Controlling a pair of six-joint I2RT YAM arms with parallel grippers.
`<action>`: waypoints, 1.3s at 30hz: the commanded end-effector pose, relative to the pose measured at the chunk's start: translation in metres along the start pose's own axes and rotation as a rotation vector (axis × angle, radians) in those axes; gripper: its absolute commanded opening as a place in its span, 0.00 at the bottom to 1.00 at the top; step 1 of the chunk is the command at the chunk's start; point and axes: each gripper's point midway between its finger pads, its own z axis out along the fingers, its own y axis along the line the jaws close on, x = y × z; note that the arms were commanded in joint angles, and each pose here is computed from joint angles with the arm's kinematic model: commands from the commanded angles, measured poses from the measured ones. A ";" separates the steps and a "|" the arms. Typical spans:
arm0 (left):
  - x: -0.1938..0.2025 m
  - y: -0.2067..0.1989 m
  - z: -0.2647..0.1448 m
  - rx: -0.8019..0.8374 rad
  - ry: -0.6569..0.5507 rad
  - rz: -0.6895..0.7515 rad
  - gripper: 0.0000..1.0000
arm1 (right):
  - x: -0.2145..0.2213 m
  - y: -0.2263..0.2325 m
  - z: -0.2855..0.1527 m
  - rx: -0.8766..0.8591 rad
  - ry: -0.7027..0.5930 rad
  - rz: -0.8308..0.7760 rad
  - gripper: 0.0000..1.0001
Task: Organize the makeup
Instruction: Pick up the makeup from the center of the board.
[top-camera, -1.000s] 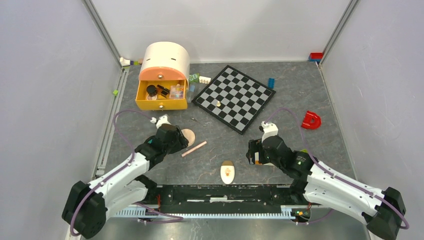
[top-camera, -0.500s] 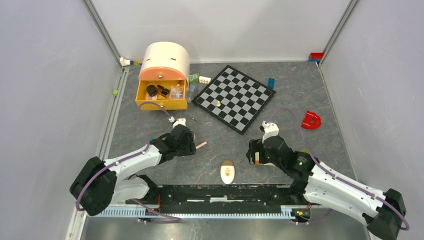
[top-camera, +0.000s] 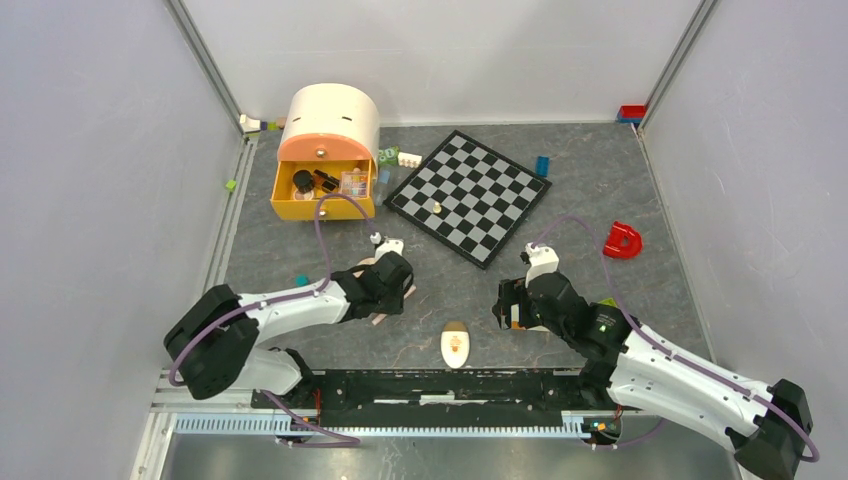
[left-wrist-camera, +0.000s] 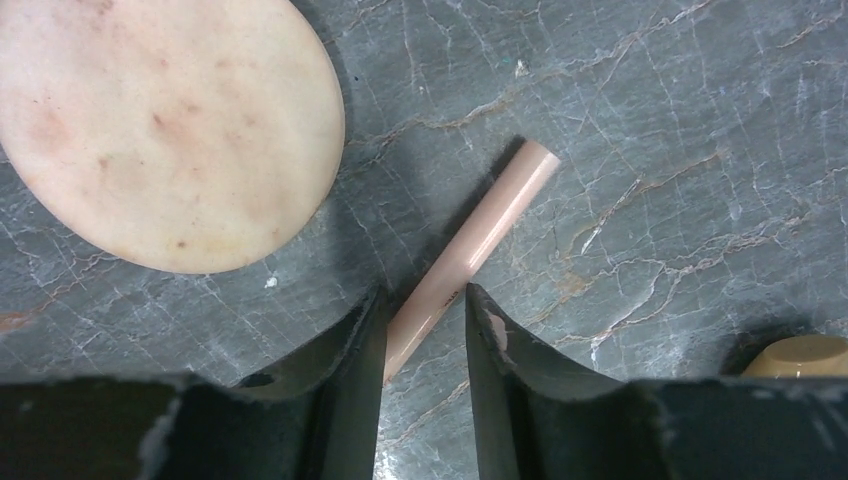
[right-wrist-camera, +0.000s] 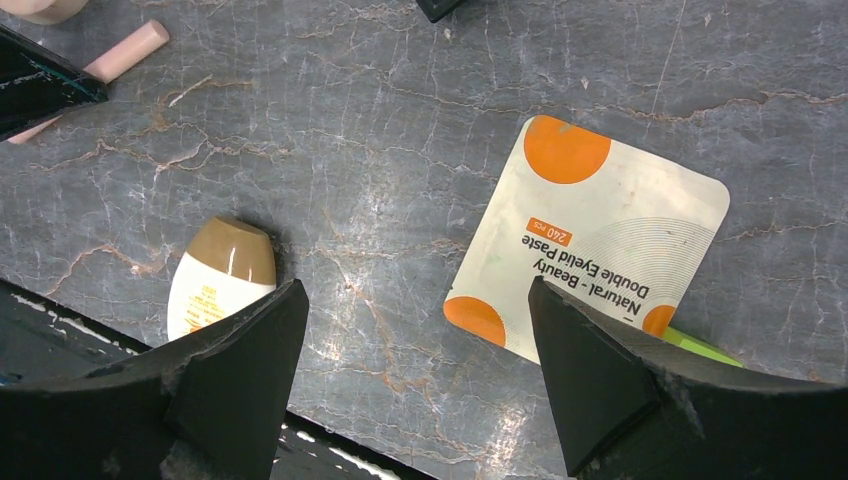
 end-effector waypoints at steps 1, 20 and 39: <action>-0.006 0.003 -0.001 -0.068 -0.008 0.062 0.39 | -0.003 -0.002 -0.001 0.005 -0.015 0.014 0.88; -0.032 -0.032 -0.031 0.025 -0.044 0.062 0.02 | -0.004 -0.003 -0.001 0.018 -0.013 0.003 0.89; -0.229 0.040 -0.248 0.021 -0.928 -0.448 0.02 | -0.002 -0.002 -0.001 0.011 -0.010 0.008 0.89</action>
